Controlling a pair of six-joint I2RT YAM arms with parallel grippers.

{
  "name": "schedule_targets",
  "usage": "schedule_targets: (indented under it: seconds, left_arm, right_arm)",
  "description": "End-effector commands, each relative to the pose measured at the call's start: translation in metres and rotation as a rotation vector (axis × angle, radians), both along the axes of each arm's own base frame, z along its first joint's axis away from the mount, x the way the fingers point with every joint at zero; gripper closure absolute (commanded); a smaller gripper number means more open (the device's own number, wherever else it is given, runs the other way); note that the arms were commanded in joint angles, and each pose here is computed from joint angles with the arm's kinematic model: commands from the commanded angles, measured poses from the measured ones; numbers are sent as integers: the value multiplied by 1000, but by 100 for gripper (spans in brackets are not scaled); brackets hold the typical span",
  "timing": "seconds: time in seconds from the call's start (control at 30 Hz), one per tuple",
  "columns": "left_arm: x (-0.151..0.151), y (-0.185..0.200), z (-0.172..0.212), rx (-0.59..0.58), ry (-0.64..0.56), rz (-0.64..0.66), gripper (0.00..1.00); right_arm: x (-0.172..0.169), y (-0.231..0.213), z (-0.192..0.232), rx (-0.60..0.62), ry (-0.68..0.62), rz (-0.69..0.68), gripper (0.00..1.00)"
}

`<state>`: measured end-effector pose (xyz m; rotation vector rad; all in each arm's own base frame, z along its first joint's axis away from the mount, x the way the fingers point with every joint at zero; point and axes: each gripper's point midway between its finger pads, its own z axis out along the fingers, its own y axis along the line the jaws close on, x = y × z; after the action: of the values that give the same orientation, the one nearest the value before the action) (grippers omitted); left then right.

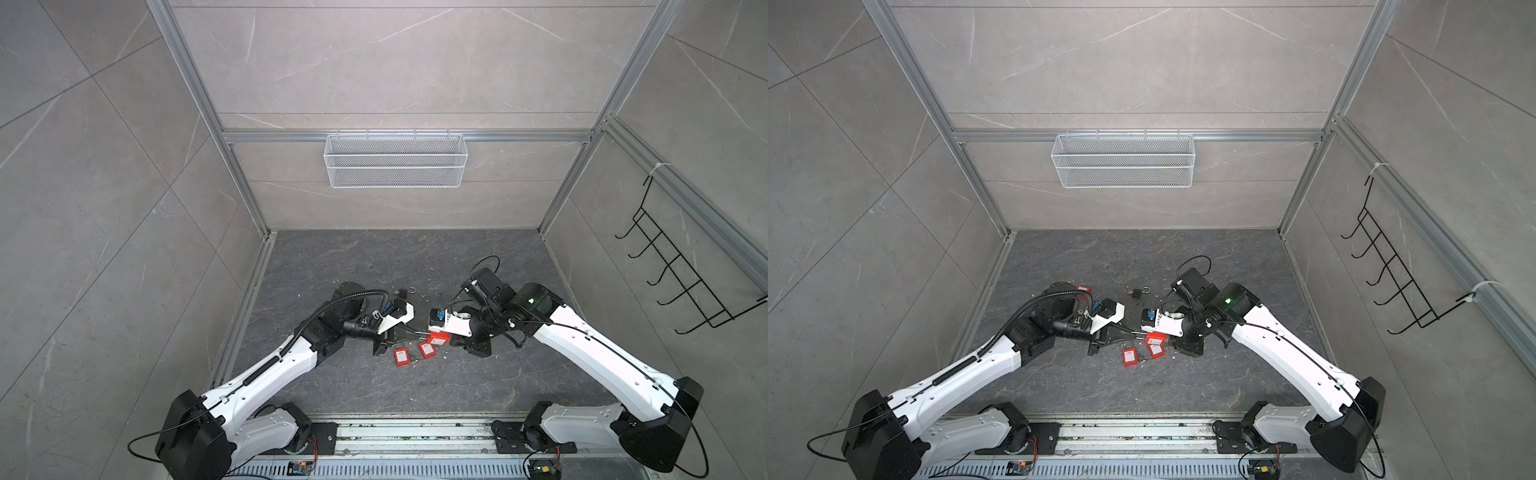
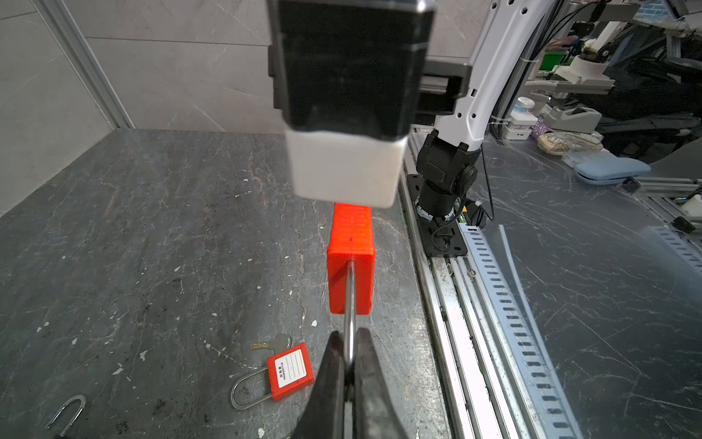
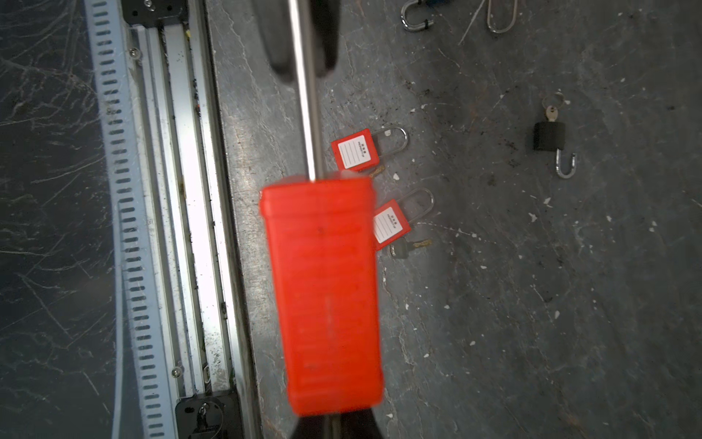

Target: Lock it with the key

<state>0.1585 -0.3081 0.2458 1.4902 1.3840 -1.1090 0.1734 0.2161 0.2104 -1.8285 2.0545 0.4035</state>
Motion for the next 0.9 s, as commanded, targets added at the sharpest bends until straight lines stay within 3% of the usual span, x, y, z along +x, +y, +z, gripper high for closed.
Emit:
schedule_targets:
  seconds: [0.0,0.87]
  left_arm:
    - [-4,-2,23,-41,-63,-43,100]
    - [8,37,14,123,-207,43,100]
  right_arm:
    - [-3,-4,1,-7,12,3,100]
    - [-13,-35,-34,-60,60,-68,100]
